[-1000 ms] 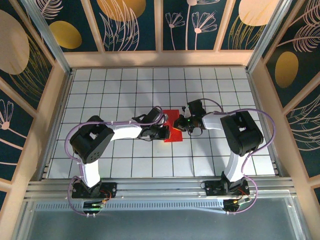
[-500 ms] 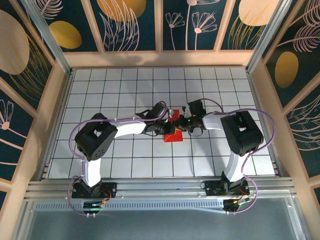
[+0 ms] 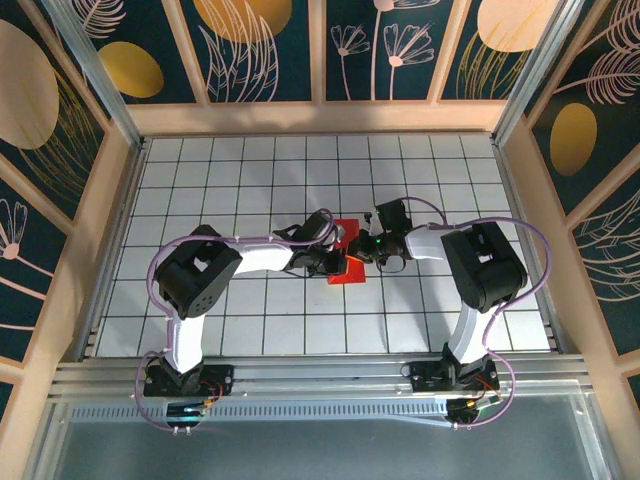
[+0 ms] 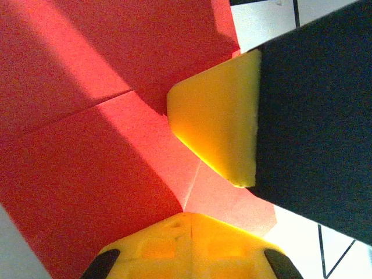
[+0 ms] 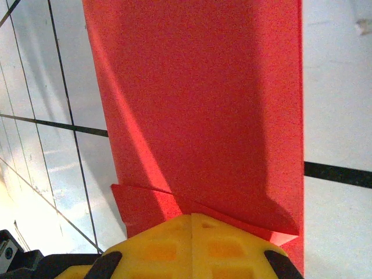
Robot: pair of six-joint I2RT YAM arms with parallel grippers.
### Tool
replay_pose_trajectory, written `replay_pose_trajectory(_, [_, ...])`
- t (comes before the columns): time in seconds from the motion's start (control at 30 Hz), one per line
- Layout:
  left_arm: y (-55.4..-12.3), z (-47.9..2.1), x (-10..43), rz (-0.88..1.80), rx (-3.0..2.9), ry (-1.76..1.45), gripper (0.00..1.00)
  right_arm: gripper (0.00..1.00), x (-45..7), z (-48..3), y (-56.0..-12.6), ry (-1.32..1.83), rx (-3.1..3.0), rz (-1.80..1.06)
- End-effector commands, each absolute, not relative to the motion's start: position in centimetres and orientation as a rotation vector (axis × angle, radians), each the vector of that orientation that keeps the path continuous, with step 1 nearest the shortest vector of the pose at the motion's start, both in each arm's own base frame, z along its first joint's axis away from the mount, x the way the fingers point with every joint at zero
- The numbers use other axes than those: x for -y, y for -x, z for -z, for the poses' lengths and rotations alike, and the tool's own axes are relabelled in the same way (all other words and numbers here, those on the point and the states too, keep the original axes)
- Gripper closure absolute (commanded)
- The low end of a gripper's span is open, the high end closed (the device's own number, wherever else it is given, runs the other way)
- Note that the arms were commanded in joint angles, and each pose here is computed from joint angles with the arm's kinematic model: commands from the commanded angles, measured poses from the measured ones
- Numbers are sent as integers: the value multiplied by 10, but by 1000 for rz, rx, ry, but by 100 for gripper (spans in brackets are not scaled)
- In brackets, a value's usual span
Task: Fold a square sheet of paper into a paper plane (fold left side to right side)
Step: Fold the triangle a second time at the center of the table.
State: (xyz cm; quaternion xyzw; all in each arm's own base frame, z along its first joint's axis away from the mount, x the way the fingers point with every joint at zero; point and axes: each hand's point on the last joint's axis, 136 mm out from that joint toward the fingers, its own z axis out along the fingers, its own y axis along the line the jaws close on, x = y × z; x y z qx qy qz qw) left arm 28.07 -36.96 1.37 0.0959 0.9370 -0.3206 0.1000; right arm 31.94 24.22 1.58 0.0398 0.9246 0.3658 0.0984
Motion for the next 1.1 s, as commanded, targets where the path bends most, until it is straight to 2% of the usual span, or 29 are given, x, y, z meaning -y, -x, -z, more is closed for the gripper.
replay_pose_trajectory(0.0, [-268, 6, 353, 872, -2832, -294, 100, 100, -217, 22, -298, -191, -2884, -910])
replay_pose_trajectory(0.43, [-234, 15, 326, 834, -2882, -321, 100, 100, -209, 29, -299, -205, -2904, -873])
replay_pose_trajectory(1.07, [-213, 17, 306, 827, -2900, -269, 100, 100, -210, 29, -300, -197, -2906, -879])
